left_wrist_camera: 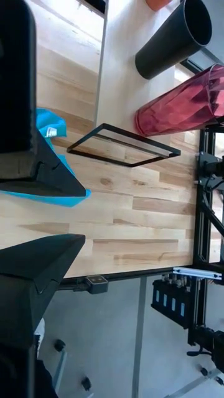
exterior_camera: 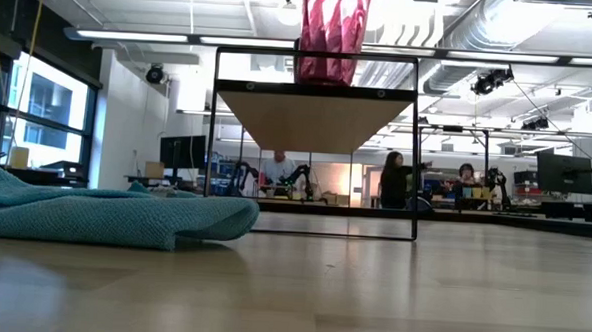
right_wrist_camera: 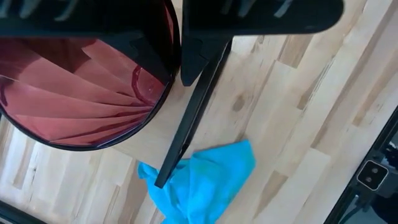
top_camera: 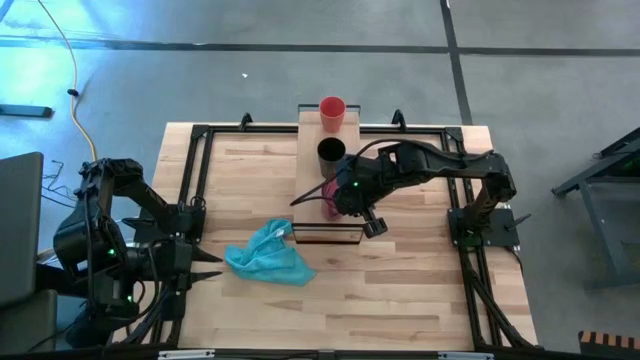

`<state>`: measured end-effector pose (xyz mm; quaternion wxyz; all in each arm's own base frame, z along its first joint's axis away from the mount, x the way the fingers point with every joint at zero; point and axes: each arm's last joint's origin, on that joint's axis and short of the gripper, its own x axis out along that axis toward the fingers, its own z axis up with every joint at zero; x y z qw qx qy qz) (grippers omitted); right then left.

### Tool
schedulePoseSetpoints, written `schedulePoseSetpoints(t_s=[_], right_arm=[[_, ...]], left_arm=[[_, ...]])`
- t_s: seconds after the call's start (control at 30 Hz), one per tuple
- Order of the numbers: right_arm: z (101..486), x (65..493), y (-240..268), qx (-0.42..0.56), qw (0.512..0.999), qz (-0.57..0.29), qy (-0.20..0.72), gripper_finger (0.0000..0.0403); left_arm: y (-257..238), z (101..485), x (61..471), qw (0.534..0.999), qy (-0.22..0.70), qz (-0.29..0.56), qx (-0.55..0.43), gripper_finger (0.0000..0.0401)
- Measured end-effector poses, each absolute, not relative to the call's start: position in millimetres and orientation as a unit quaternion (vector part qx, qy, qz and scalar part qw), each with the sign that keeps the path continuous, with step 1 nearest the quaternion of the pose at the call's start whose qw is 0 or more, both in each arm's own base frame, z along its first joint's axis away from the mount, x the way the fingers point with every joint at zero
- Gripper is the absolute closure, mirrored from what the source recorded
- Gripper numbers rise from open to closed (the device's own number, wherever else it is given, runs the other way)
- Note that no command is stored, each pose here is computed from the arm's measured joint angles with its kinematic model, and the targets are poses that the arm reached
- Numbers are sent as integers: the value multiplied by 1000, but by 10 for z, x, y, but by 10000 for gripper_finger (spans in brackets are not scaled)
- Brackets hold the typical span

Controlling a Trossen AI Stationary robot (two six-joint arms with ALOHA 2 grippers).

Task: Stack small to large cups/mugs on shelf
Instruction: Put the red cup on the shelf

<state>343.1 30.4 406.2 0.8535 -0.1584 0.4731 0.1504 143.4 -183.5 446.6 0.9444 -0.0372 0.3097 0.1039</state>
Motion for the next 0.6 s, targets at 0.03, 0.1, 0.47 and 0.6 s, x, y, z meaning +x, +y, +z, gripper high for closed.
schedulePoseSetpoints(t_s=[0.03, 0.1, 0.47, 0.6], right_arm=[[4062, 3431, 305, -158, 854, 152, 473, 403], [4063, 3430, 310, -153, 854, 160, 471, 403], [4050, 3408, 309, -151, 847, 164, 482, 403], [4053, 3413, 311, -152, 848, 165, 479, 403]], left_arm=[[-1835, 4465, 1434, 944, 310, 104, -37, 304], [-1835, 4465, 1434, 944, 310, 104, -37, 304], [-1836, 4465, 1434, 944, 310, 104, -37, 304], [-1836, 4465, 1434, 944, 309, 105, -39, 304]])
